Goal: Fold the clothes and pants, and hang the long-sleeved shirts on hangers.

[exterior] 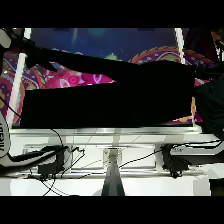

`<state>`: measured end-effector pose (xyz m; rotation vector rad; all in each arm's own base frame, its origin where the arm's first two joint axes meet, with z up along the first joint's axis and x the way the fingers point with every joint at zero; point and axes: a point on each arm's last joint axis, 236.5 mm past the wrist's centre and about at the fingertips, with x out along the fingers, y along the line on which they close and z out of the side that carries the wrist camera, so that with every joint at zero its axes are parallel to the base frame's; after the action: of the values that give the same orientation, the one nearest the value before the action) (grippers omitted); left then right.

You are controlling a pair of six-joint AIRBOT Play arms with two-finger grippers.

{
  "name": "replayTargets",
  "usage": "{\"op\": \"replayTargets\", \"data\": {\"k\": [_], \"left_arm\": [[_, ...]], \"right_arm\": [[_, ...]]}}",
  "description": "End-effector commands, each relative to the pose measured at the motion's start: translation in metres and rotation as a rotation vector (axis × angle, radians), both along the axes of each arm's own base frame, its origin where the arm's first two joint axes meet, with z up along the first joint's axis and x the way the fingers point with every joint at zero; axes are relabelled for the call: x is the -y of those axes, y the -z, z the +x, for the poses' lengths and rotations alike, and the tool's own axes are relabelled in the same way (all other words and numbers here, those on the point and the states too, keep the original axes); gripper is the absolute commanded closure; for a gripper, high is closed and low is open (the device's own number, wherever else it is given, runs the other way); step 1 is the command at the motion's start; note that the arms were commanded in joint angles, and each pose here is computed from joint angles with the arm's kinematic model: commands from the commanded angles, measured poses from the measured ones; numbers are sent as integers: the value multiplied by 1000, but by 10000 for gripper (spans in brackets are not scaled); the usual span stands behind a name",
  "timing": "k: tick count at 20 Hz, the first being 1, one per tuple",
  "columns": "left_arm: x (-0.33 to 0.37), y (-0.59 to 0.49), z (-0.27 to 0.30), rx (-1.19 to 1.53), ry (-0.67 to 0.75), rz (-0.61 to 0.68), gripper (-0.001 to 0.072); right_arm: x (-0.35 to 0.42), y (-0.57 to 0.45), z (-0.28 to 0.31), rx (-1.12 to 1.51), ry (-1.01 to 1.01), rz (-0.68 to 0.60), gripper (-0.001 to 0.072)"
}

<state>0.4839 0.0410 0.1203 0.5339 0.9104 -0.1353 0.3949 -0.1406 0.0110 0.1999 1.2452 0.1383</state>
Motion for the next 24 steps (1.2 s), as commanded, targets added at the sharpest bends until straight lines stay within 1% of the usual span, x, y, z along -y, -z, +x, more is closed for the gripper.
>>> {"op": "replayTargets", "data": {"k": [1,4,6,8,10,11,12,13,14,17,19,21,22,24], "left_arm": [[-4,18,-31,-146,-22,-7,698],[-11,6,-62,-210,-41,-8,700],[-18,-16,-87,-212,-20,19,700],[-21,-35,-124,-258,31,53,700],[-7,-50,-143,-255,136,59,701],[8,-53,-143,-239,228,45,701],[23,-51,-140,-235,354,50,701],[33,-45,-133,-233,426,40,701],[41,-32,-119,-235,440,-4,701],[46,43,-82,-375,441,-102,700],[41,112,-54,-459,423,-129,699],[25,163,-23,-456,384,-76,698],[18,175,-5,-411,340,-50,698],[7,164,42,-218,268,7,698]], "right_arm": [[4,0,-7,-15,7,8,698],[5,0,-7,-13,-2,3,698],[5,0,-7,-12,-1,2,698],[5,0,-7,-12,-1,3,698],[5,0,-7,-12,-1,3,698],[5,0,-6,-12,-1,4,698],[5,-1,-5,-8,1,1,698],[7,-1,-3,1,4,-4,698],[8,-1,-2,7,7,-8,698],[10,-1,1,19,12,-17,697],[14,-2,6,38,21,-29,698],[16,-3,9,53,28,-39,698],[16,-3,9,53,28,-39,698],[16,-4,9,54,29,-40,698]]}}
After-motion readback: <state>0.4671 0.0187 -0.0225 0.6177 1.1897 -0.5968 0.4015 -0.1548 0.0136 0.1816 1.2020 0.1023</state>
